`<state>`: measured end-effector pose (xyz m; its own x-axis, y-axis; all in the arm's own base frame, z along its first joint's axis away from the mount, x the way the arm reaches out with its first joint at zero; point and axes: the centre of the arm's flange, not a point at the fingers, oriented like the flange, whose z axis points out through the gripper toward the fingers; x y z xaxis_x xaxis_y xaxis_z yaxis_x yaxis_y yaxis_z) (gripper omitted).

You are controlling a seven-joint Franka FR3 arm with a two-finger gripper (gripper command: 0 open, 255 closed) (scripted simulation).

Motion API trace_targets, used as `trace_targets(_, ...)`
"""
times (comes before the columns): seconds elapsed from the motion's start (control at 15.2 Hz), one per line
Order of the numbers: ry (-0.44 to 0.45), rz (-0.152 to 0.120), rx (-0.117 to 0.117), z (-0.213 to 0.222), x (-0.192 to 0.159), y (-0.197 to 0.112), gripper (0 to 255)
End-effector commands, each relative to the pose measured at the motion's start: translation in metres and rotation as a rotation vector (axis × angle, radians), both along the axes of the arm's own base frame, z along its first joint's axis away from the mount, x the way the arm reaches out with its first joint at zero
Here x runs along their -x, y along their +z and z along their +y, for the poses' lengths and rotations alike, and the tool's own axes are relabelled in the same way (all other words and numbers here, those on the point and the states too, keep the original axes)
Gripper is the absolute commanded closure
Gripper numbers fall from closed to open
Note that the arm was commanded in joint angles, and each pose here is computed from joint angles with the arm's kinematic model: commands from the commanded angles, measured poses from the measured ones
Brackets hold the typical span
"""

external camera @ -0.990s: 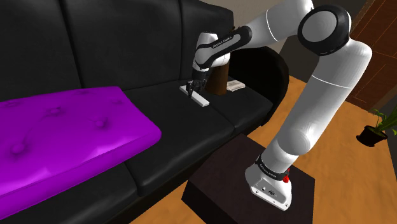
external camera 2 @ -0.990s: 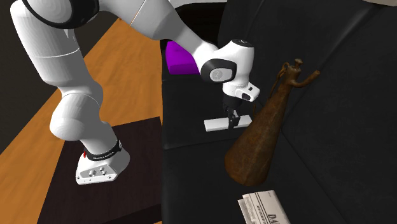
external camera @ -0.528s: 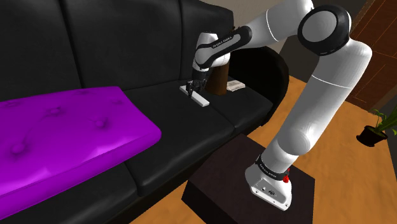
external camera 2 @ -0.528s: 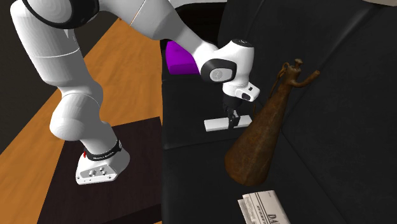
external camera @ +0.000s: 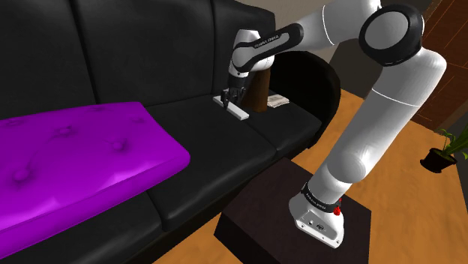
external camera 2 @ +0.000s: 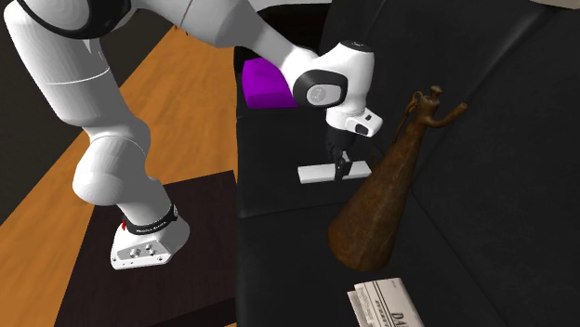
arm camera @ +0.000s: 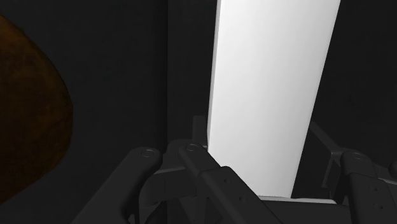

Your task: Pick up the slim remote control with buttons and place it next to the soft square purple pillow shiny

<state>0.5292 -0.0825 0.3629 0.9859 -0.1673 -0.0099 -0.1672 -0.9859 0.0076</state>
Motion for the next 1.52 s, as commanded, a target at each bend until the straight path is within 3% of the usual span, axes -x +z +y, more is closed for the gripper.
trace_targets(0.0,0.0,0.0,0.0,-0.001,-0.001,0.01,255)
trace_targets(1.45,0.0,0.0,0.0,-0.001,-0.001,0.126,255)
